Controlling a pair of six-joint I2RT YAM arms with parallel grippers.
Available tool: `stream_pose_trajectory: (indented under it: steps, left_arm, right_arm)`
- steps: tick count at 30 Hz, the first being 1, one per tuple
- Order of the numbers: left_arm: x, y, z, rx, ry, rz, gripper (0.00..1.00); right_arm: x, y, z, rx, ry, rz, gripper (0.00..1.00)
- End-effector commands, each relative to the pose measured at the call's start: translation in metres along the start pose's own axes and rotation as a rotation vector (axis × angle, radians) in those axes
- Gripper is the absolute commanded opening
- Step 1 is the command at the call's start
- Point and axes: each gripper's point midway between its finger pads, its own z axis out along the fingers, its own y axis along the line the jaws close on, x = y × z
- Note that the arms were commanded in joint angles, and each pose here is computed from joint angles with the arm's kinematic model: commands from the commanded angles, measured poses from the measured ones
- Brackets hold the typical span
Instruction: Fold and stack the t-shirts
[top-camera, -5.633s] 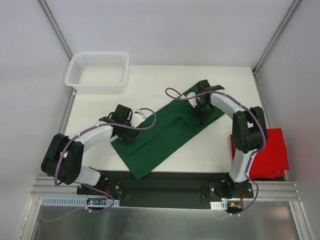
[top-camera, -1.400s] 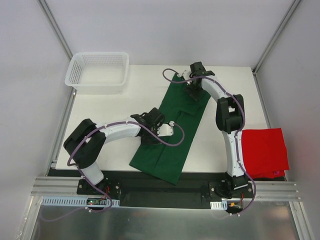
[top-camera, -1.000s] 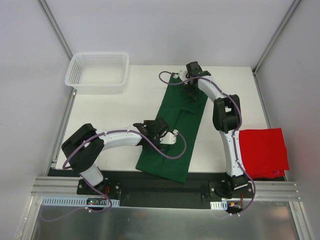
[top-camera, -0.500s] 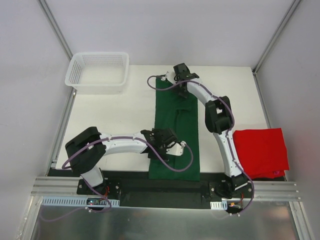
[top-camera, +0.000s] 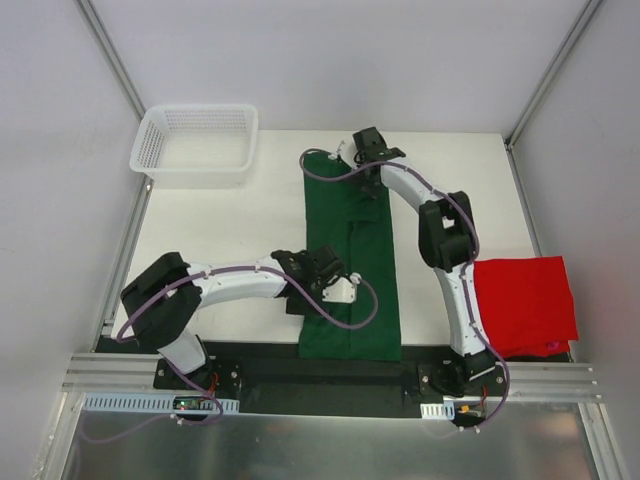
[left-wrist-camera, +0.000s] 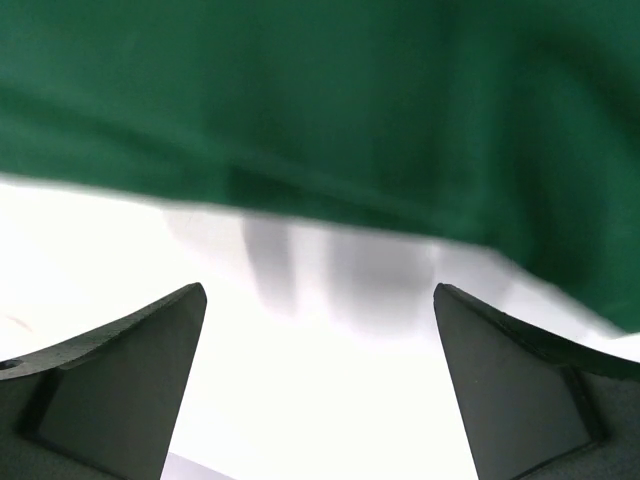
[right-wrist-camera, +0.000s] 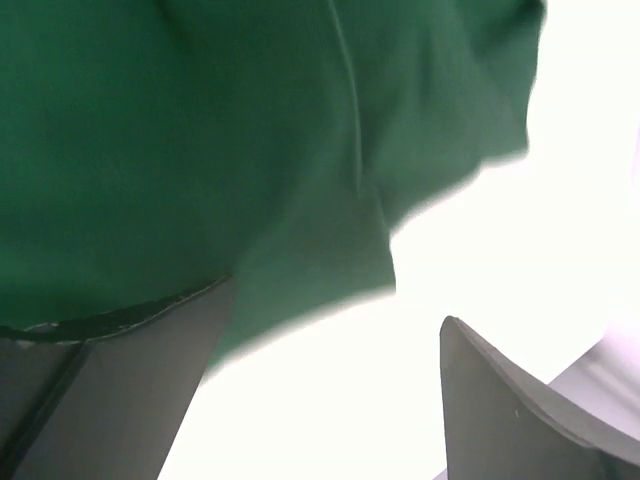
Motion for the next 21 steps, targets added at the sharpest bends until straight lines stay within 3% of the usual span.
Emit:
stream_pose_trajectory:
  steps: [1,5,13,16,21]
  left_arm:
    - [0.03,0.041,-0.028,-0.073,-0.001,-0.134,0.99]
    - [0.057,0.071,-0.042,-0.138,-0.002,-0.217,0.99]
    - [0.119,0.122,-0.08,-0.24,-0.104,-0.576,0.99]
    - [0.136,0.132,-0.093,-0.276,-0.135,-0.667,0.99]
    - [0.163,0.134,-0.113,-0.335,-0.163,-0.765,0.99]
  right_arm:
    - [0.005,-0.065,-0.089,0.074,-0.115,0.213,0.89]
    - [0.001,-0.057,-0.136,-0.011,-0.194,0.284,0.89]
    - [-0.014,0.031,-0.185,-0.504,-0.244,0.44,0.9]
    - [-0.011,0.066,-0.181,-0.611,-0.206,0.463,0.9]
    - [-0.006,0.1,-0.154,-0.557,-0.171,0.33,0.91]
